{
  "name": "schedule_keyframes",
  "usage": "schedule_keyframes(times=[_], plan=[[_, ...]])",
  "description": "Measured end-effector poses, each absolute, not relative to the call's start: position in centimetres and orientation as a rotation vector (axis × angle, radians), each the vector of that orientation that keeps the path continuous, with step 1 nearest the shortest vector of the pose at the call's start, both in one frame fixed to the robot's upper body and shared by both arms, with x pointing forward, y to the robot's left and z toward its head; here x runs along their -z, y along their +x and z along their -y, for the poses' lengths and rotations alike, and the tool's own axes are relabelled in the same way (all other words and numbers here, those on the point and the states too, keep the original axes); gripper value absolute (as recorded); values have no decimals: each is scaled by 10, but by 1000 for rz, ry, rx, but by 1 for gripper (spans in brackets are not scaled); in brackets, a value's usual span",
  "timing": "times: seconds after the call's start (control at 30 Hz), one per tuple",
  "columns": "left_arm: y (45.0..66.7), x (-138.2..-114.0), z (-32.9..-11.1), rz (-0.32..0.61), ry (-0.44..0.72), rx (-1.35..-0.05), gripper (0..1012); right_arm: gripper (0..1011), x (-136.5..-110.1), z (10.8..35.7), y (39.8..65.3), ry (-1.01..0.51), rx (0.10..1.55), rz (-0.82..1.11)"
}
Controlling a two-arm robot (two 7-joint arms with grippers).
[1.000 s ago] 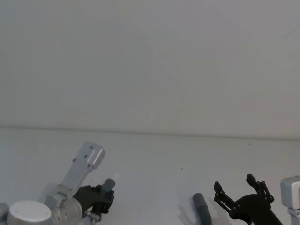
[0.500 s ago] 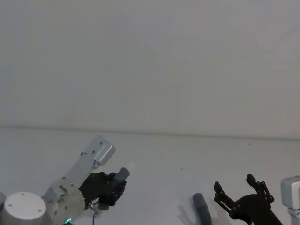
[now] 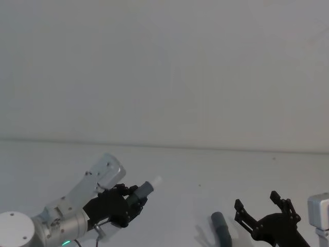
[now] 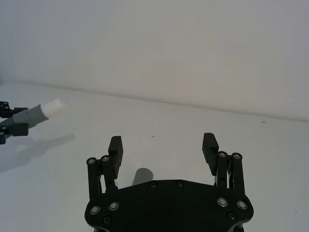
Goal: Use both hands to pick up one end of the pipe from the table, align the ends, and insert them.
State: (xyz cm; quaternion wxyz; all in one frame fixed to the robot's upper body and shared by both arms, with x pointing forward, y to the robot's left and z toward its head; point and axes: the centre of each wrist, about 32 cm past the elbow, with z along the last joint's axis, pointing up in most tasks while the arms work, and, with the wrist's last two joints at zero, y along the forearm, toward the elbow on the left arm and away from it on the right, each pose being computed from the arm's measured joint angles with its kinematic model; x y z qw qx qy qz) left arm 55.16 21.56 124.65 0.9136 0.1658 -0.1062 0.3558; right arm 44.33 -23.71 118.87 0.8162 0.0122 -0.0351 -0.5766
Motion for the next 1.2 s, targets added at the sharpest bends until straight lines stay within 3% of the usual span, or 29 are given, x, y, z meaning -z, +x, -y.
schedule_keyframes(times=[0.5,1.2], plan=[[551,-1237,-237,318,316,-635,336,1002,-1189,237,443,26,1229,75],[552,-1234,-246,353,313,-607,336,1002,-1189,236,443,6,1225,69]])
